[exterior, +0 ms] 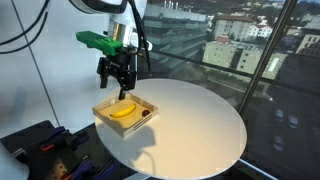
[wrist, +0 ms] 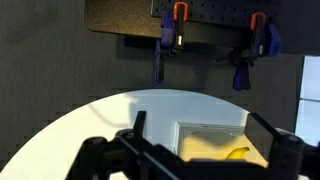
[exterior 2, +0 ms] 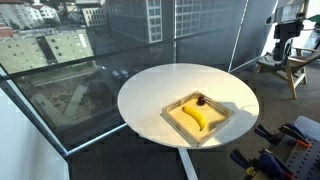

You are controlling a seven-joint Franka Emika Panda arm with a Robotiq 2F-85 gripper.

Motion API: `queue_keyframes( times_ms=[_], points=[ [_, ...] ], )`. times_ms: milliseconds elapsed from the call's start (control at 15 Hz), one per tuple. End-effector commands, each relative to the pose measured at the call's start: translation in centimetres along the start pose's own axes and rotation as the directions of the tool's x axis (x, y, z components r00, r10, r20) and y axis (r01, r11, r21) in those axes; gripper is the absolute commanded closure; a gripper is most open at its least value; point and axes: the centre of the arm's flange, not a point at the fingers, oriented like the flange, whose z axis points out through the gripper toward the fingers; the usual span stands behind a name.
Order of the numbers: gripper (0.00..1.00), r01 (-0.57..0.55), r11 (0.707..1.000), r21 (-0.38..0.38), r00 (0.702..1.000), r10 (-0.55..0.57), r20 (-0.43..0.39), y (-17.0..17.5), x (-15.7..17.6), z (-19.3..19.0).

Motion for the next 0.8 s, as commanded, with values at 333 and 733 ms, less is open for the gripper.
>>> queue_keyframes(
  times_ms=[333, 733],
  points=[
    [0.0, 0.0, 1.0, 0.0, 1.0, 0.0, -0.001, 0.01, 0.01, -0.05],
    [0.0, 0.0, 1.0, -0.008, 1.0, 0.0, -0.011, 0.13, -0.09, -0.33]
  ],
)
